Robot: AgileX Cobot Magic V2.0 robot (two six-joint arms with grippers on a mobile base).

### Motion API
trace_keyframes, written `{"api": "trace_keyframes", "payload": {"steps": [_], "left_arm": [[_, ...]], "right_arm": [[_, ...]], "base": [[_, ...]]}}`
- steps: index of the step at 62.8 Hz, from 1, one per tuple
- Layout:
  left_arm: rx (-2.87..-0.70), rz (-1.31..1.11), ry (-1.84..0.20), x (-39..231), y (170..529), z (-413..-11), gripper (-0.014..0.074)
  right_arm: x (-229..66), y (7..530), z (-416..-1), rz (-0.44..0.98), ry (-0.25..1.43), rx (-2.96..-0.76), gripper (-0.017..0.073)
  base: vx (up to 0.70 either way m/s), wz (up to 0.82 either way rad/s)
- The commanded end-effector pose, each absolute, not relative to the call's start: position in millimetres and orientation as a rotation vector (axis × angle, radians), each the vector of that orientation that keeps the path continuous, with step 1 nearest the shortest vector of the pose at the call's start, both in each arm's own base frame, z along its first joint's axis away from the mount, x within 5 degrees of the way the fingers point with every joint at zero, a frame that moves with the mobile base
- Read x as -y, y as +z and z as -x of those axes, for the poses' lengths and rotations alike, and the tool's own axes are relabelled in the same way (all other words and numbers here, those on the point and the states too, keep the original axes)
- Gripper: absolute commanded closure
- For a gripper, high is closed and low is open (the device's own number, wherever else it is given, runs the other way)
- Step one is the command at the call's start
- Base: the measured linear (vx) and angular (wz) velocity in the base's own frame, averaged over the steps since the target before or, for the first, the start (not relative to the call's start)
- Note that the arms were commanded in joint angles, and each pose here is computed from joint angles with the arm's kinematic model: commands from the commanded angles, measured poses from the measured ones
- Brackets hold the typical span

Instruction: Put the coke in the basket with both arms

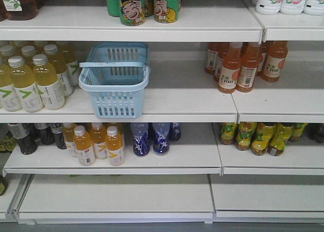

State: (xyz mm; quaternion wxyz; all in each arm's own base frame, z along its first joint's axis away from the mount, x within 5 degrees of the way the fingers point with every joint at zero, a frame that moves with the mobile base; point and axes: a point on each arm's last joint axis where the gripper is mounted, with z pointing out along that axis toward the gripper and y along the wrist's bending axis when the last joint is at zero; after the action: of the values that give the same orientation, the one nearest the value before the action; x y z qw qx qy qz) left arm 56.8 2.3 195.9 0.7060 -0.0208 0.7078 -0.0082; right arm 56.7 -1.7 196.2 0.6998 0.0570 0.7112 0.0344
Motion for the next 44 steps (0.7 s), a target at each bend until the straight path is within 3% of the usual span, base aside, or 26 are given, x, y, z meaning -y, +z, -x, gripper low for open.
{"api": "trace_keyframes", "payload": {"steps": [1, 44], "left_arm": [[-1.471, 0.027, -0.051, 0.4, 212.8, -53.9, 0.0599], [-1.471, 0.027, -0.051, 0.4, 212.8, -53.9, 0.0599]], "right_arm": [[1.7, 200.8, -56.0, -0.114, 0.073, -1.51, 0.0564], [1.7, 200.7, -56.0, -0.114, 0.073, -1.51, 0.0564]], "base": [[0.05, -0.01], [0.03, -0.01]]}}
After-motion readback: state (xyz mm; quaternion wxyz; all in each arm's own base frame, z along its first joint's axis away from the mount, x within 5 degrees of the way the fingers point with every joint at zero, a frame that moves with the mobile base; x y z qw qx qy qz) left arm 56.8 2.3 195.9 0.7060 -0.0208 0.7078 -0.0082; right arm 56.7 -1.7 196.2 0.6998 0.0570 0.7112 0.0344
